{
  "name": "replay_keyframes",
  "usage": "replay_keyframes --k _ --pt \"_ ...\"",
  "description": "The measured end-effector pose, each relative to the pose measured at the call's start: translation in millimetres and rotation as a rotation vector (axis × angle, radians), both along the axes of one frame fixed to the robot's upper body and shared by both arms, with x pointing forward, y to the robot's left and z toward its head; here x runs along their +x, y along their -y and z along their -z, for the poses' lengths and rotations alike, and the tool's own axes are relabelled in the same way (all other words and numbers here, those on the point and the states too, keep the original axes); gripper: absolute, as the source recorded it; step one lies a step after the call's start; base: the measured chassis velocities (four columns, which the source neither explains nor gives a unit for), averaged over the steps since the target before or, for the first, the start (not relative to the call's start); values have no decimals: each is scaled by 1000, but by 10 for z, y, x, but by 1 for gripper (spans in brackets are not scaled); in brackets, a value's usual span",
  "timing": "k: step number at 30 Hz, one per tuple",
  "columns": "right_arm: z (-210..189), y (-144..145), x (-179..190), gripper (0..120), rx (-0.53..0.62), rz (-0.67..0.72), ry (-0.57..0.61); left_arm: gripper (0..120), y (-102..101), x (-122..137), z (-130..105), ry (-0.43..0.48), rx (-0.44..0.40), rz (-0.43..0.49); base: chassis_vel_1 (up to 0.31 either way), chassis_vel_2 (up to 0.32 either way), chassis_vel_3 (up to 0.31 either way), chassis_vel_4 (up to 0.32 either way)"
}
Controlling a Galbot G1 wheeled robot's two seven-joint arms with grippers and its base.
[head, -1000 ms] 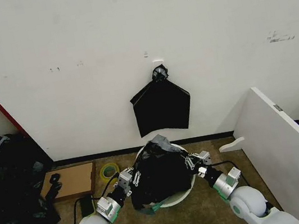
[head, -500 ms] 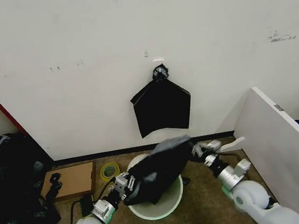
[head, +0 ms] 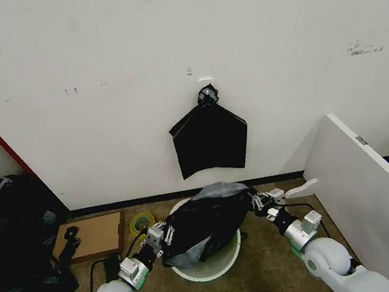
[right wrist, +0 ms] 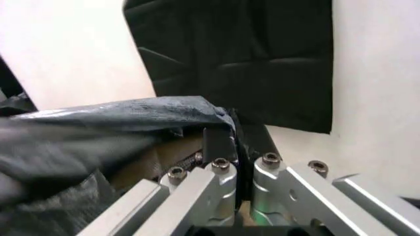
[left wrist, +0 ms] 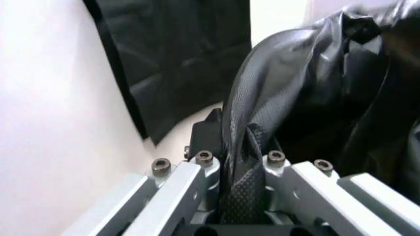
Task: Place the garbage bag over the trash bin.
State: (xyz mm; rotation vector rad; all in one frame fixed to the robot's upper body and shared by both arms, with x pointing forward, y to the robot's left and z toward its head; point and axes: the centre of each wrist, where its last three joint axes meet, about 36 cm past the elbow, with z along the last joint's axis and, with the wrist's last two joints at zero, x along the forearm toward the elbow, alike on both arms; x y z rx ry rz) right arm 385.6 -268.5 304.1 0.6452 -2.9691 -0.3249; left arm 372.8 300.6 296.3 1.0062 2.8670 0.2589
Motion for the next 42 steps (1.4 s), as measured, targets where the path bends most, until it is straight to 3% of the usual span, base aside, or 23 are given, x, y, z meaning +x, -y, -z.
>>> replay_keyframes --k 6,15,19,24,34,42 --pt "109 110 13 0 35 -36 -9 4 -61 118 -155 43 -89 -4 0 0 0 0" --pt "394 258 -96 0 80 -297 83 4 112 194 -377 80 -196 1 0 0 0 0" --pt "456 286 -101 2 71 -327 104 4 165 227 -490 72 -235 16 0 0 0 0" --pt "553 329 -72 25 -5 -337 188 4 230 282 -650 56 -289 3 0 0 0 0" --pt "566 466 -31 57 -87 -387 313 4 311 302 -672 24 -306 -87 0 0 0 0" --pt "447 942 14 85 -320 -529 393 4 395 336 -663 -7 -310 -166 0 0 0 0"
